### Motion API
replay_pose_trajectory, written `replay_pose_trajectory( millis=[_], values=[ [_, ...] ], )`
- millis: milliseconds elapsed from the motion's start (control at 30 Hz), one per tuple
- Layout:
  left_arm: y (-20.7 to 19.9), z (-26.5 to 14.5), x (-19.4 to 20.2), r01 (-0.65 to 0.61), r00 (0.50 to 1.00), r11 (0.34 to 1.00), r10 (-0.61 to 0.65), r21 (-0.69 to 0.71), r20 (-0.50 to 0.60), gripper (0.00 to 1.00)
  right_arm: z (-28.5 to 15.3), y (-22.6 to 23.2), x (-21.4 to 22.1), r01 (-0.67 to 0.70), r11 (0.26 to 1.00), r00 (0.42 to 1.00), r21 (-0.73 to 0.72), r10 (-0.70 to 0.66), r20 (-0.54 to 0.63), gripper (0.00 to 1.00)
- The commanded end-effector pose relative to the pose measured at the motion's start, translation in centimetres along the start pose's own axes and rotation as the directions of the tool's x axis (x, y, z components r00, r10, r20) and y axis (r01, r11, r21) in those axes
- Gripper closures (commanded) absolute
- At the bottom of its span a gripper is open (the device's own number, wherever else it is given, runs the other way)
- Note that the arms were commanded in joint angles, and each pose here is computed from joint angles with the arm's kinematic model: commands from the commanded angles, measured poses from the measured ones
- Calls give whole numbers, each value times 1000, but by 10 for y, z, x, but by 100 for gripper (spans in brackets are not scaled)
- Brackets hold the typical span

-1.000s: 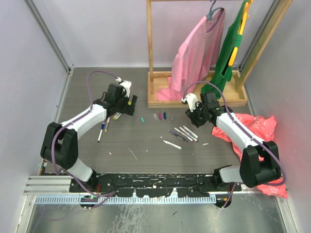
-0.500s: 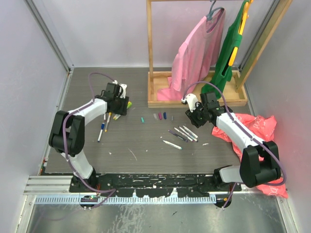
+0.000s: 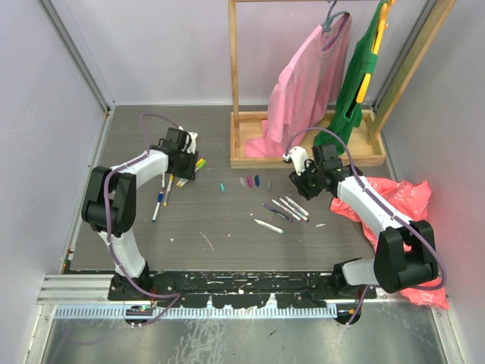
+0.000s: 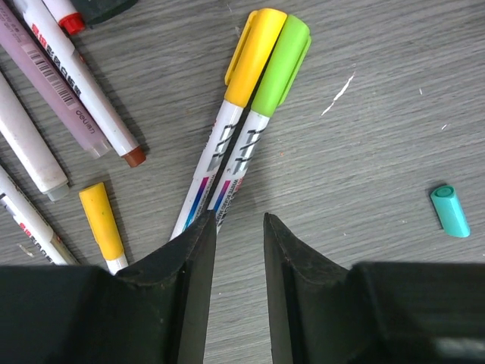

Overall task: Open the pen caps
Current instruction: Pick up the pen from the center of the board.

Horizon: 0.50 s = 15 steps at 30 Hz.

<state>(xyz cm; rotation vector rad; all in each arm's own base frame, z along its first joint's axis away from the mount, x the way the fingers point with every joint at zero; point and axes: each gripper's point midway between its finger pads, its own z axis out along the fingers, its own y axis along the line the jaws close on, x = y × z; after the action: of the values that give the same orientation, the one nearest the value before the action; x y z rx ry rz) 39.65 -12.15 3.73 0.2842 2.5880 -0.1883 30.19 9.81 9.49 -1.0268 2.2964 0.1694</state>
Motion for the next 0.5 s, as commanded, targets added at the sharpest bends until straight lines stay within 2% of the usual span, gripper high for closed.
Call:
replay_pose_trajectory(
  millis=[0, 467],
  values=[
    [-3, -4, -13, 8, 1000, 1000, -9, 25, 18, 68, -2, 1, -8, 16, 1000, 999, -9, -16, 28, 60],
    [-1, 2, -8, 11, 1000, 1000, -11, 17, -25, 64, -2, 1, -8, 18, 1000, 999, -9, -18, 28, 59]
  ],
)
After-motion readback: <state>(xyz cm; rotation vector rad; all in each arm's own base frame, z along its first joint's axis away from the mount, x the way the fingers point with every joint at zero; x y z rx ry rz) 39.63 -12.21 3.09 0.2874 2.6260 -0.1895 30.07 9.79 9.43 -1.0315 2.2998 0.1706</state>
